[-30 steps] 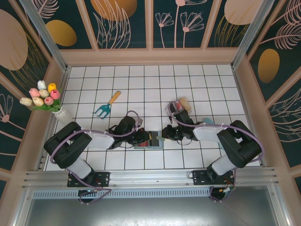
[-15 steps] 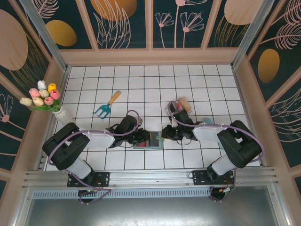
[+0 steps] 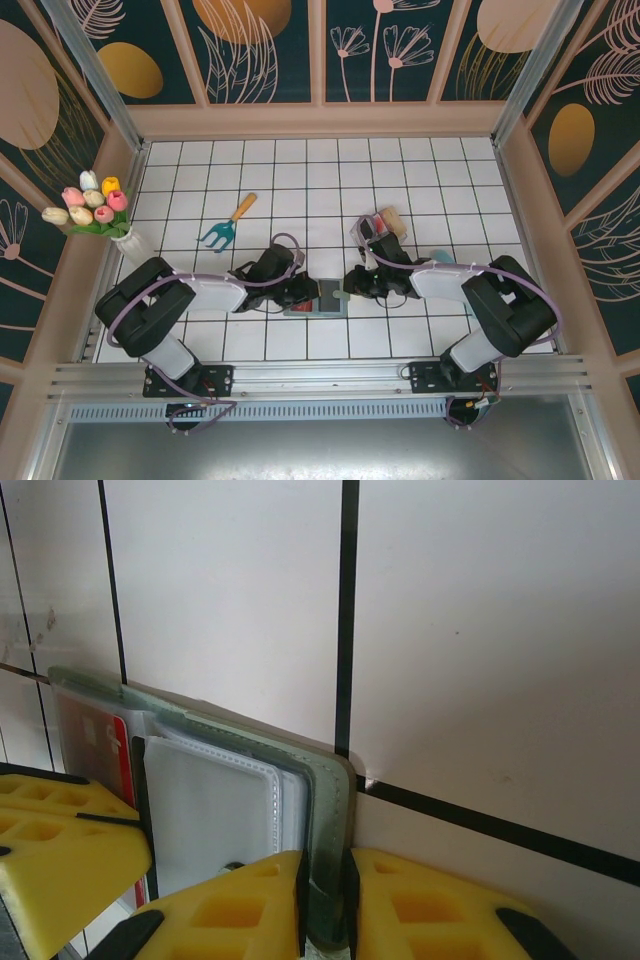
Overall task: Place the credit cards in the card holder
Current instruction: Insert the credit card into the card slot, then slide the button at the card holder.
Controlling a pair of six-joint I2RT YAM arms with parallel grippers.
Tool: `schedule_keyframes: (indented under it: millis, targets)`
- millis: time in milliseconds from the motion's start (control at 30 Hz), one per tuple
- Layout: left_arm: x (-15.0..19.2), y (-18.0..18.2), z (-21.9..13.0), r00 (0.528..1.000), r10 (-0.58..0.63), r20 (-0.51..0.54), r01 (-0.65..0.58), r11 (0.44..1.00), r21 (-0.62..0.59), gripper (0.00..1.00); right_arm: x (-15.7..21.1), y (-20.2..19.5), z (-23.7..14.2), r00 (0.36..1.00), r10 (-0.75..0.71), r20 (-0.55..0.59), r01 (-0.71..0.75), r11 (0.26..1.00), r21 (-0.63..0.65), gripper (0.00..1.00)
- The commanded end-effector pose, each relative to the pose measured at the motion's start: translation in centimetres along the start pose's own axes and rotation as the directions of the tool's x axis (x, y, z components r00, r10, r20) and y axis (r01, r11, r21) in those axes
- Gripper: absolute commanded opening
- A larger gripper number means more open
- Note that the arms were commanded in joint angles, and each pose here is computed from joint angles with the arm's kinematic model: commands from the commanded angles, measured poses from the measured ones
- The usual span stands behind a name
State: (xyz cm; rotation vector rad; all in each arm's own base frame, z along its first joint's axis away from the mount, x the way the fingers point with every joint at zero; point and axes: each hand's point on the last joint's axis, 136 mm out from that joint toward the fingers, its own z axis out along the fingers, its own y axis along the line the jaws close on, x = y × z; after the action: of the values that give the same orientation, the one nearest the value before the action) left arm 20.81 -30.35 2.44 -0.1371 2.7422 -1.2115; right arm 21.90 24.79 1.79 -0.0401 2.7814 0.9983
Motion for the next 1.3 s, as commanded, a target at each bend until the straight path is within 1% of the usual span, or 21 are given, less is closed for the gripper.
schedule_keyframes:
  millis: [0, 67, 133, 200, 233, 300, 333, 367, 400, 467, 500, 533, 567, 633, 700, 800, 933, 1000, 1067, 1167, 1267]
  targets:
    - [0.4, -1.0, 0.5, 0.999, 0.024, -0.024, -0.024, 0.999, 0.025, 0.10, 0.0, 0.0, 0.1, 1.000, 0.007, -0.003, -0.007, 1.000, 0.017, 0.21]
    - [0.2, -0.9, 0.3, 1.000, 0.024, -0.006, -0.024, 1.000, 0.009, 0.12, -0.2, -0.1, 0.0, 1.000, 0.006, 0.004, -0.006, 1.000, 0.028, 0.21]
    - [-0.1, -1.4, -0.1, 0.999, 0.032, 0.017, -0.032, 0.999, 0.027, 0.15, -0.5, -0.3, -0.3, 1.000, 0.006, 0.019, -0.007, 0.999, 0.048, 0.23]
    - [-0.3, -1.8, -0.7, 0.999, 0.029, 0.036, -0.030, 0.999, 0.032, 0.21, -1.3, -0.8, -1.0, 0.999, -0.002, 0.054, -0.005, 0.994, 0.113, 0.27]
    - [-0.5, -1.5, -1.0, 0.998, 0.024, 0.055, -0.025, 1.000, 0.013, 0.24, -1.7, -1.1, -1.4, 0.997, -0.007, 0.074, -0.004, 0.989, 0.146, 0.29]
    - [-0.9, -0.8, -1.8, 0.995, 0.026, 0.099, -0.022, 0.999, -0.037, 0.24, -2.7, -1.3, -2.6, 0.993, -0.032, 0.114, 0.008, 0.978, 0.210, 0.34]
    - [-1.2, -0.3, -2.3, 0.992, 0.028, 0.120, -0.020, 0.998, -0.068, 0.29, -3.3, -1.3, -3.4, 0.990, -0.051, 0.133, 0.018, 0.970, 0.240, 0.36]
    - [-1.3, -0.1, -2.7, 0.990, 0.031, 0.135, -0.020, 0.996, -0.085, 0.30, -3.6, -1.1, -3.9, 0.987, -0.071, 0.143, 0.030, 0.963, 0.269, 0.37]
    - [-1.4, -0.1, -3.1, 0.988, 0.036, 0.149, -0.022, 0.996, -0.091, 0.30, -3.8, -0.7, -4.4, 0.984, -0.089, 0.151, 0.042, 0.957, 0.287, 0.38]
    - [-1.7, 0.1, -3.8, 0.983, 0.038, 0.178, -0.018, 0.993, -0.113, 0.32, -3.7, 0.7, -4.8, 0.980, -0.123, 0.156, 0.076, 0.958, 0.277, 0.38]
    - [-1.9, 0.2, -4.1, 0.981, 0.041, 0.190, -0.018, 0.992, -0.121, 0.33, -3.6, 1.5, -4.9, 0.979, -0.132, 0.157, 0.088, 0.961, 0.261, 0.37]
    - [-2.0, 0.3, -4.3, 0.979, 0.046, 0.201, -0.020, 0.992, -0.128, 0.32, -3.3, 2.5, -4.7, 0.979, -0.137, 0.152, 0.099, 0.968, 0.231, 0.34]
    - [-2.1, 0.5, -4.4, 0.977, 0.047, 0.208, -0.018, 0.990, -0.142, 0.32, -2.8, 3.8, -4.3, 0.980, -0.143, 0.141, 0.115, 0.976, 0.186, 0.28]
    - [-2.4, 1.0, -4.5, 0.974, 0.045, 0.223, -0.008, 0.986, -0.166, 0.30, -1.9, 5.8, -3.6, 0.982, -0.145, 0.121, 0.131, 0.985, 0.115, 0.23]
    - [-2.7, 1.3, -4.5, 0.970, 0.036, 0.239, 0.008, 0.983, -0.181, 0.26, -1.0, 7.1, -2.6, 0.984, -0.149, 0.096, 0.142, 0.987, 0.078, 0.17]
    - [-2.7, 1.2, -3.9, 0.973, 0.036, 0.228, 0.004, 0.985, -0.172, 0.23, 0.3, 7.6, -1.0, 0.987, -0.148, 0.056, 0.144, 0.986, 0.081, 0.13]
    - [-2.3, 2.1, -2.6, 0.982, 0.034, 0.185, 0.003, 0.981, -0.194, 0.20, 1.9, 7.8, 1.1, 0.986, -0.166, -0.012, 0.166, 0.981, 0.101, 0.13]
    - [-2.1, 2.7, -2.1, 0.985, 0.027, 0.173, 0.010, 0.978, -0.209, 0.19, 2.5, 7.1, 1.8, 0.985, -0.169, -0.036, 0.173, 0.972, 0.160, 0.13]
    - [-1.9, 3.8, -1.8, 0.986, 0.015, 0.166, 0.026, 0.971, -0.238, 0.18, 2.4, 5.4, 1.9, 0.986, -0.163, -0.031, 0.165, 0.947, 0.275, 0.12]
    - [-1.3, 5.3, -1.7, 0.987, -0.008, 0.163, 0.053, 0.960, -0.276, 0.17, 2.1, 2.7, 1.0, 0.988, -0.152, -0.014, 0.144, 0.902, 0.406, 0.13]
    - [-0.8, 6.7, -1.9, 0.986, -0.025, 0.163, 0.075, 0.949, -0.306, 0.15, 1.6, 0.9, -0.5, 0.988, -0.152, 0.023, 0.120, 0.854, 0.505, 0.13]
